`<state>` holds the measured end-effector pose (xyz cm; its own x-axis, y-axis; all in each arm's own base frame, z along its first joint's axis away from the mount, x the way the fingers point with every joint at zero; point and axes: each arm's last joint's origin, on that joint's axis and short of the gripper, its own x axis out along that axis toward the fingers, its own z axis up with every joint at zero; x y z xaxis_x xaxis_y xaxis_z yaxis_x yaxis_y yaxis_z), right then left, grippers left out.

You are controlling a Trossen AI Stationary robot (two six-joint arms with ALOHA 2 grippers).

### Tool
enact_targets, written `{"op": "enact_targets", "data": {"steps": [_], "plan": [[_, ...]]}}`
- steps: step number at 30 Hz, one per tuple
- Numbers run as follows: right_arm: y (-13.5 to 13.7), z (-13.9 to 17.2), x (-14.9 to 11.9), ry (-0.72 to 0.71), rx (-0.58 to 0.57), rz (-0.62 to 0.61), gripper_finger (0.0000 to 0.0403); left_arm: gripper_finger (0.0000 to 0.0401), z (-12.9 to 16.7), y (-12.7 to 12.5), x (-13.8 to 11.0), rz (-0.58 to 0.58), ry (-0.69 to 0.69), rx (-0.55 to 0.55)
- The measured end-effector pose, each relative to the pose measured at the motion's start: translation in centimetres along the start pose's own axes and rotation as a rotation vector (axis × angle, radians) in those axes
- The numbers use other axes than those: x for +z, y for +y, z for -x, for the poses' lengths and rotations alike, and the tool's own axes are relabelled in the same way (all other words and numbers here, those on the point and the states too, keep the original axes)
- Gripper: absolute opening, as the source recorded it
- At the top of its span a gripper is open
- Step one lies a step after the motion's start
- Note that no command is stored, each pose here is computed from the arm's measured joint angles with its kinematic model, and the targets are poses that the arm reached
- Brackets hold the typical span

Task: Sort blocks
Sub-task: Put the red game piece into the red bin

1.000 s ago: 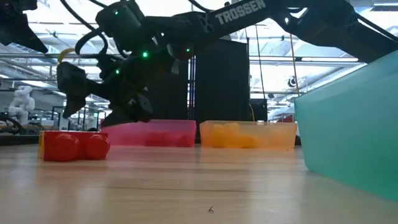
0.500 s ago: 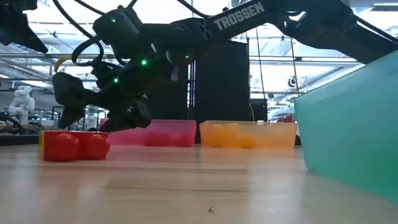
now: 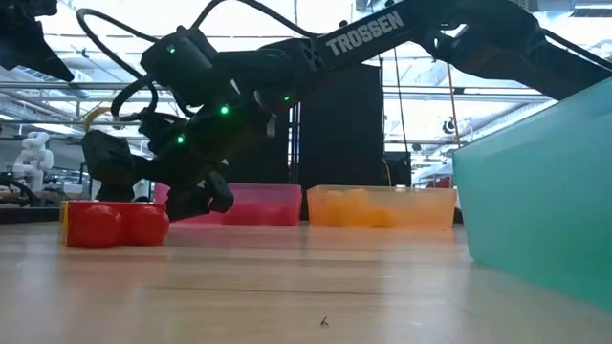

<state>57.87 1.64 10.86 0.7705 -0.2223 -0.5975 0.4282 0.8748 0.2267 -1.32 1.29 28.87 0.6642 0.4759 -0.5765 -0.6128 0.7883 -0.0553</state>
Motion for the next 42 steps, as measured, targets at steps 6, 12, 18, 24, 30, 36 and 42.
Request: {"op": "enact_targets", "data": {"steps": [6, 12, 18, 24, 30, 36, 42], "plan": [[-0.5, 0.0, -0.1, 0.039, -0.027, -0.040, 0.0336, 0.0002, 0.0, 0.0, 0.0, 0.001, -0.001, 0.001], [-0.8, -0.2, 0.5, -0.010, -0.012, -0.046, 0.0307, 0.0002, 0.0, 0.0, 0.0, 0.019, -0.001, 0.001], [-1.3, -0.4, 0.8, -0.001, 0.016, -0.049, 0.0263, 0.0002, 0.0, 0.0, 0.0, 0.025, -0.001, 0.001], [-1.3, -0.4, 0.8, 0.007, 0.033, -0.049, 0.0172, 0.0002, 0.0, 0.0, 0.0, 0.025, -0.001, 0.001], [-1.3, -0.4, 0.8, 0.022, 0.049, -0.091, 0.0157, 0.0002, 0.0, 0.0, 0.0, 0.025, 0.000, 0.001], [-1.0, 0.1, 1.3, 0.011, 0.060, -0.173, 0.0157, 0.0002, 0.0, 0.0, 0.0, 0.024, 0.000, 0.001], [-0.4, 3.8, 6.0, -0.100, 0.100, -0.140, 0.0157, 0.0002, 0.0, 0.0, 0.0, 0.019, 0.002, 0.002]]}}
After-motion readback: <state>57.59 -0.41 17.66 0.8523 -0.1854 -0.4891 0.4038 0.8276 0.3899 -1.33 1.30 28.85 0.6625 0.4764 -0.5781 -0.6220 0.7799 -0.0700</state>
